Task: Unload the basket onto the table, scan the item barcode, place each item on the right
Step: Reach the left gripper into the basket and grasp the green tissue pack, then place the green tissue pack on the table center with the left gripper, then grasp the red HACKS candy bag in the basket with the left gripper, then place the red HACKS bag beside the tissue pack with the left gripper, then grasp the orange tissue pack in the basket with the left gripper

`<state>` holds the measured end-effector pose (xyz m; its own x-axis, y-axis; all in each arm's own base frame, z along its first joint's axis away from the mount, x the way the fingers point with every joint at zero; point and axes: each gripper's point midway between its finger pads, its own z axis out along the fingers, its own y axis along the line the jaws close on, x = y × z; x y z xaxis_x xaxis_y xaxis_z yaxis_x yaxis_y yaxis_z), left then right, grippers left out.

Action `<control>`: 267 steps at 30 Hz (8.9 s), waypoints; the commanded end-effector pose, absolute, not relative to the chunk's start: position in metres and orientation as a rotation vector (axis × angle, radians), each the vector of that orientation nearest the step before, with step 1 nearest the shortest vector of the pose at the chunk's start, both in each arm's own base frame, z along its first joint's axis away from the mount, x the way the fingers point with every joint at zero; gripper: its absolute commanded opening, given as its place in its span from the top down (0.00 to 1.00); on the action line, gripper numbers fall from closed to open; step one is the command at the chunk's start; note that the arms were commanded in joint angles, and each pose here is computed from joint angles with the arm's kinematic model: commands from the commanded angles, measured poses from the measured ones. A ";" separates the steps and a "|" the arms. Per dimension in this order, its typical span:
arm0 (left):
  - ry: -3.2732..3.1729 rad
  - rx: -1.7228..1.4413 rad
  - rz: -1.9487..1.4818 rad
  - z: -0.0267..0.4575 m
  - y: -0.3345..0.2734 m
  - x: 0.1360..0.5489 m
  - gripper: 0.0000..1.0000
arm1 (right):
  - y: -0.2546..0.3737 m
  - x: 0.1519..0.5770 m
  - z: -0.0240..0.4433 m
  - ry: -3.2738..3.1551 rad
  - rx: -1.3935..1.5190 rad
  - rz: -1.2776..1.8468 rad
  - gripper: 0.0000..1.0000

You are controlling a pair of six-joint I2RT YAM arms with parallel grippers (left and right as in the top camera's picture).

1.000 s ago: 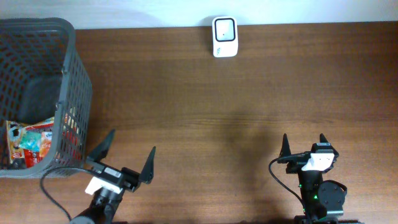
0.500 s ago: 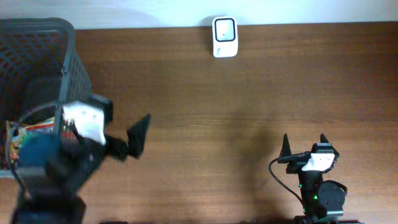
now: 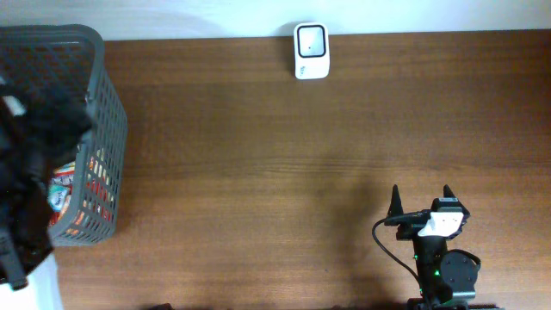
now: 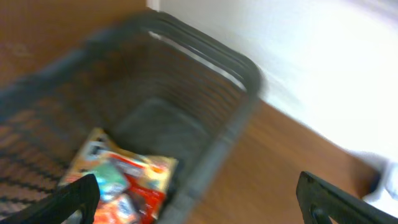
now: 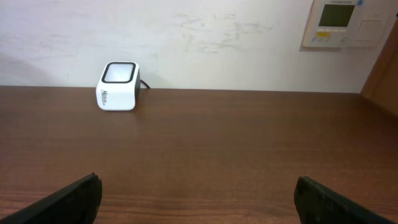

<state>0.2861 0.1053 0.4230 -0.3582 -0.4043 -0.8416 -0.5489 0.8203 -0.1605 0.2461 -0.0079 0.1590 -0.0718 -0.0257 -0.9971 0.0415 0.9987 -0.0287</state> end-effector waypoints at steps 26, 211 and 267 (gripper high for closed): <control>2.410 -1.739 0.404 0.149 0.256 0.316 0.38 | -0.009 0.246 0.156 1.648 0.026 -0.058 0.02; 2.303 -0.769 0.163 0.408 0.097 0.325 0.01 | -0.009 0.246 0.156 1.648 0.026 -0.058 0.02; 2.442 -0.877 -0.290 0.303 0.162 0.395 1.00 | -0.009 0.246 0.156 1.648 0.026 -0.058 0.02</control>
